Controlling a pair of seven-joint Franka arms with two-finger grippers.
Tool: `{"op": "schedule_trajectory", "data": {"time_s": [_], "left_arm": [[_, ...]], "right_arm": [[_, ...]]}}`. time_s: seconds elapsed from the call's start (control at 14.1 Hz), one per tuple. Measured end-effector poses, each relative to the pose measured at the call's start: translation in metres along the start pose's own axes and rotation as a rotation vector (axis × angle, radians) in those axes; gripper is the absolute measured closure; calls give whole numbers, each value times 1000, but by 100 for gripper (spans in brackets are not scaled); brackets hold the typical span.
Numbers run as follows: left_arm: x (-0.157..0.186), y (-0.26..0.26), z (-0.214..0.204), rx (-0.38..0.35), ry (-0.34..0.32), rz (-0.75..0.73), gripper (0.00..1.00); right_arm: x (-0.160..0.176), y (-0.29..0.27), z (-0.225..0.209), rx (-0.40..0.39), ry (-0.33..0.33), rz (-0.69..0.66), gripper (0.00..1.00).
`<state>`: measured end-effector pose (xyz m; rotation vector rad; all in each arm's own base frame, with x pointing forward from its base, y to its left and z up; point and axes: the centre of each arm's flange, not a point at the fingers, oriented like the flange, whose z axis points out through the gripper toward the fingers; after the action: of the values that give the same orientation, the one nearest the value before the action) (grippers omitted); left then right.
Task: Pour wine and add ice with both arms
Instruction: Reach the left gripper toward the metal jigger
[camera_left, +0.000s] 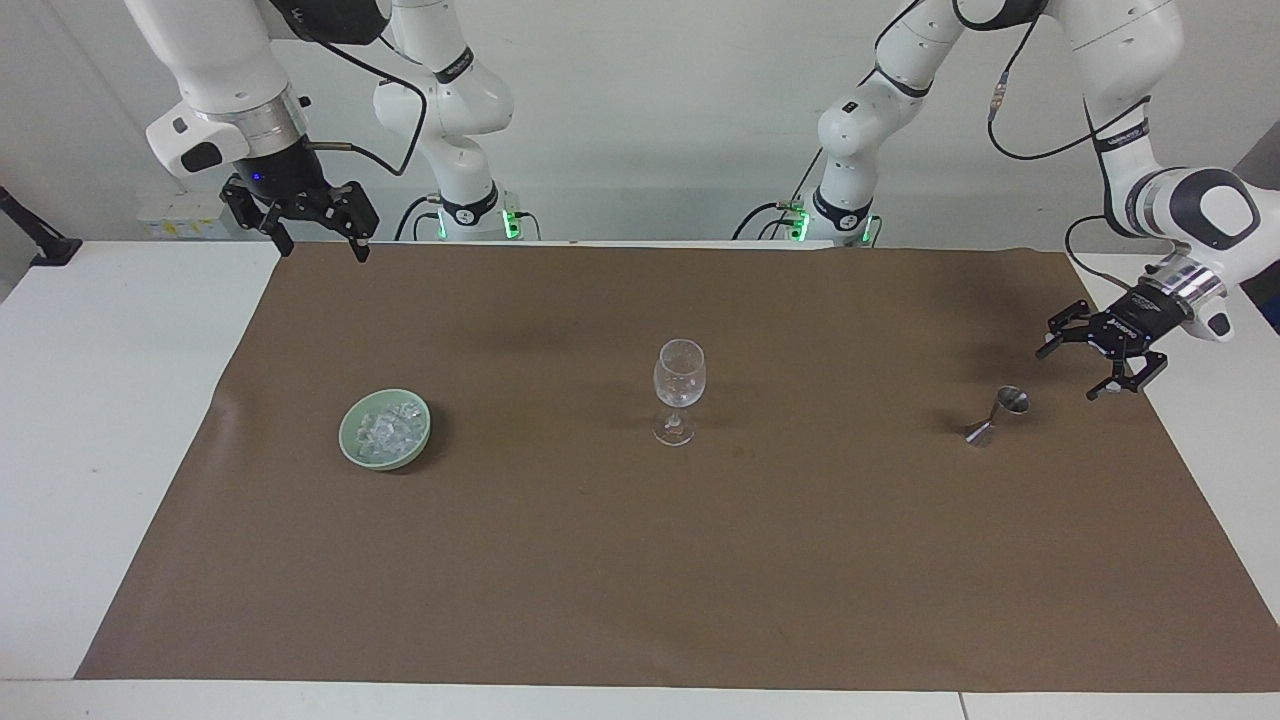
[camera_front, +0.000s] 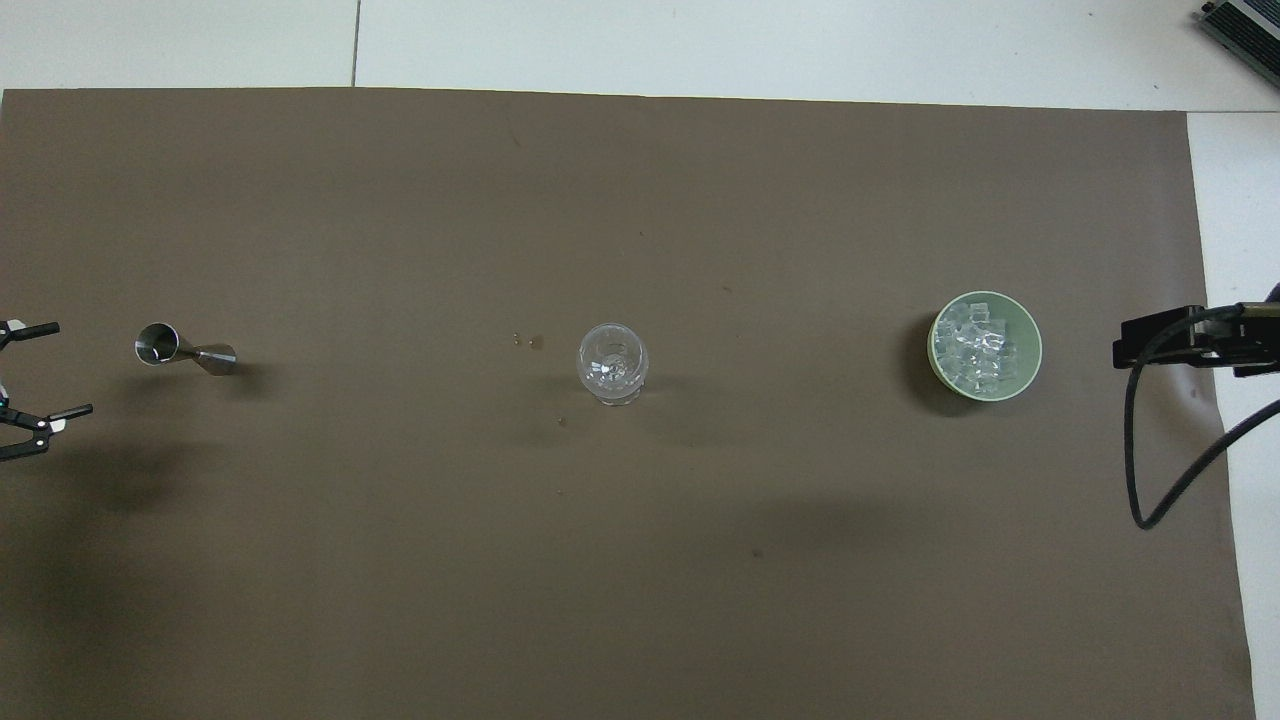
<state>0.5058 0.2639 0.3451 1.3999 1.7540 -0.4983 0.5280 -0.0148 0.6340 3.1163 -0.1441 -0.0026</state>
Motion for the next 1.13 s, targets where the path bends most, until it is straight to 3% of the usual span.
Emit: {"op": "schedule_trajectory", "data": {"time_s": [1.13], "left_arm": [[42,-16,35,-33,-115,-184,0]], "right_arm": [[0,0,0,0,0,0,0]]}}
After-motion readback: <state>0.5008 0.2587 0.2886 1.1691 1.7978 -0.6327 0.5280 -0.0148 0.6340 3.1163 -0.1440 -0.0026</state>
